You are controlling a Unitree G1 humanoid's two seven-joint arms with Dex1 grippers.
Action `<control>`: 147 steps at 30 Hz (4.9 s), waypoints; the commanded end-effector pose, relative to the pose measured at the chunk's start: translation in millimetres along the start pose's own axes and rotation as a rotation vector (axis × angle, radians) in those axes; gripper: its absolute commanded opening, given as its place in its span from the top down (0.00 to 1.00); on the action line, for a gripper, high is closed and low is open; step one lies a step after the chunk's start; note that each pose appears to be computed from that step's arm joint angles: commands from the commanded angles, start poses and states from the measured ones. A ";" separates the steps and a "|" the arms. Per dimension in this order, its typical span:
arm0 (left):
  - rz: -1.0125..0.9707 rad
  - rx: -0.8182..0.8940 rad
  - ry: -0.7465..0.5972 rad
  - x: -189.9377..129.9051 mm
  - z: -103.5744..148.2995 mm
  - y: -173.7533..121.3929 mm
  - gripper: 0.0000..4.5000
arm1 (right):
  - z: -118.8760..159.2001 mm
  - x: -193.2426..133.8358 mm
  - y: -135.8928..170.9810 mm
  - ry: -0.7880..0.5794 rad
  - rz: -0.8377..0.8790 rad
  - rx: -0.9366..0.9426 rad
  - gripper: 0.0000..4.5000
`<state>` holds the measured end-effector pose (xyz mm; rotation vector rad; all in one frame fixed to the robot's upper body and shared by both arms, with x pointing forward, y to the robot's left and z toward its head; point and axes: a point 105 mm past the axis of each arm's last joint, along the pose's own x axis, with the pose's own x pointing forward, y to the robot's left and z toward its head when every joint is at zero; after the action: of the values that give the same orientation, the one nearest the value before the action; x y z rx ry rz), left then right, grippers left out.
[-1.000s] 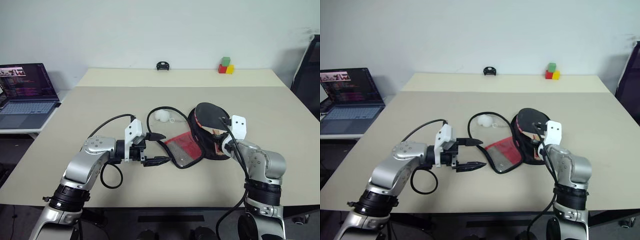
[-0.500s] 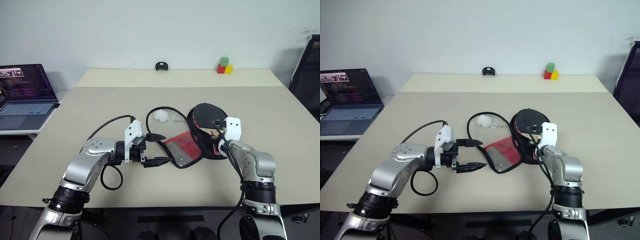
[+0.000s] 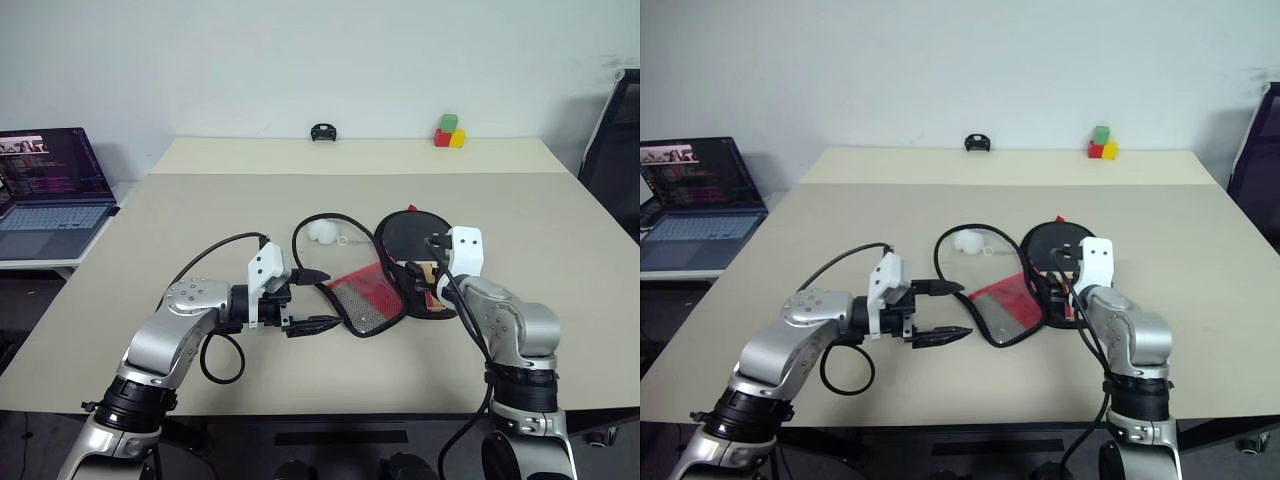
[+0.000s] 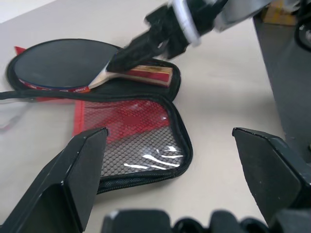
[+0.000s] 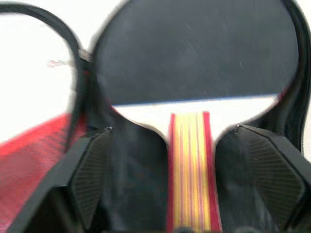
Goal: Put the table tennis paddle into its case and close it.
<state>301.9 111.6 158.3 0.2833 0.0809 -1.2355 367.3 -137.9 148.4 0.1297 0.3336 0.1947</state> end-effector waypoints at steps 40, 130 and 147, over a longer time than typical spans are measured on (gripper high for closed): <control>0.637 -0.115 0.144 19.8 -56.7 128.3 0.00 | 65.8 -93.3 18.9 -0.114 0.634 -0.321 0.00; 0.145 -0.053 -0.153 15.6 37.1 29.6 0.00 | -46.6 33.3 -49.7 0.304 0.329 -0.116 0.99; 0.024 -0.167 0.013 -23.5 -6.0 -12.8 0.00 | -62.9 1.2 40.0 0.319 0.604 -0.120 0.99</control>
<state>287.3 131.1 144.5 0.1333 0.2271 -1.1818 354.0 -115.8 95.0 0.0543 0.5840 0.7333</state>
